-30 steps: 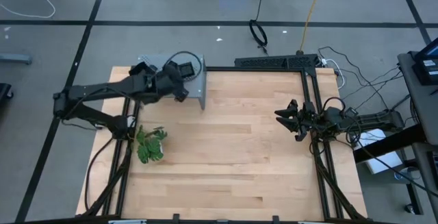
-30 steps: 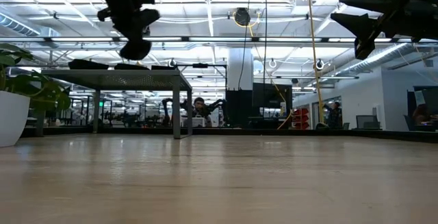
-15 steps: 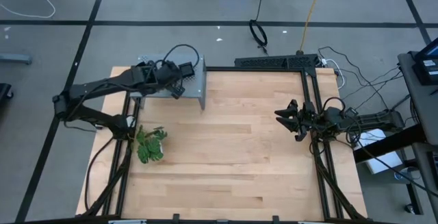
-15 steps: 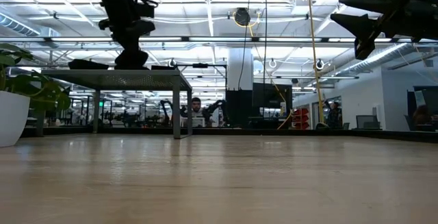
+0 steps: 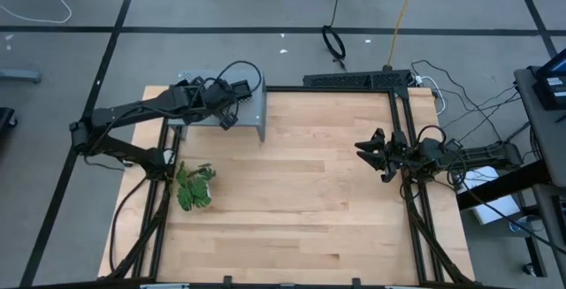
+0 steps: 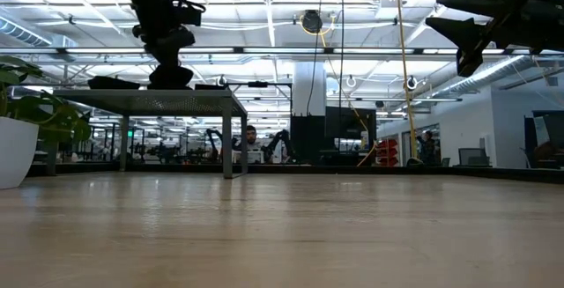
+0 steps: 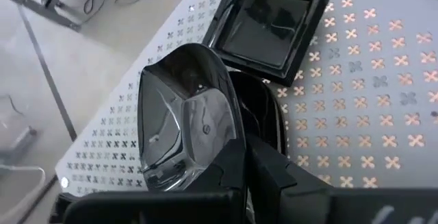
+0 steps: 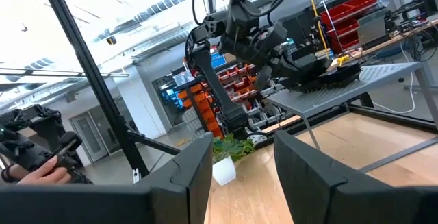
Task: Pick & Place Mini shaped plates
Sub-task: Stack the leaf shaped plate on top of the leaf shaped plate on the shelf
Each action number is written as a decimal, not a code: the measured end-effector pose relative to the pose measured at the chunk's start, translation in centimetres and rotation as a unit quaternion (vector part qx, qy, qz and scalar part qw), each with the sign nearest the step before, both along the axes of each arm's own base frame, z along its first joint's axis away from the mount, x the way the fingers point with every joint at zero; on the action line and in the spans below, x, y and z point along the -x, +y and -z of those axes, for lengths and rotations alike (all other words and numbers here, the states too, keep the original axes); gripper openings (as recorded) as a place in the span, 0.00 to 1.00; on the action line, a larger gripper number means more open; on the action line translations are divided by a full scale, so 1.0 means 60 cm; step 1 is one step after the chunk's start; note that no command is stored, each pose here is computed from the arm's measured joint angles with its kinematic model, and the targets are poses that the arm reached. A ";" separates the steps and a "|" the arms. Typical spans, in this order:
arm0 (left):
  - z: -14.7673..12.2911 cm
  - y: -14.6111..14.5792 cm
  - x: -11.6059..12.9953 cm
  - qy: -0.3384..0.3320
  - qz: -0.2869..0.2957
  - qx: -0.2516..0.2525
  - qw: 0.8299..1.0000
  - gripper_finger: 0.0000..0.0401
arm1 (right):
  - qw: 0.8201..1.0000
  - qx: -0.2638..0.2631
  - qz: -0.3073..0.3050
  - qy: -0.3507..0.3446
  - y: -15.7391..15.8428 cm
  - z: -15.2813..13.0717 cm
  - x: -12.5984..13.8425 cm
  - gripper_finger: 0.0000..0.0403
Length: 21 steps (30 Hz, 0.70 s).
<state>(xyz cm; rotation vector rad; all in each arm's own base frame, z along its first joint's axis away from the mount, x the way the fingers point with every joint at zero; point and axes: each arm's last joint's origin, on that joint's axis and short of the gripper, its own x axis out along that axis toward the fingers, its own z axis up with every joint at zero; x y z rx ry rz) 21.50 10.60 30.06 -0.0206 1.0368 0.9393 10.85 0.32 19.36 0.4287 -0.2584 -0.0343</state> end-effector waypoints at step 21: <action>0.005 -0.005 0.005 0.082 0.095 0.012 0.992 0.06 | 1.000 0.000 0.000 0.000 0.000 0.000 0.000 0.36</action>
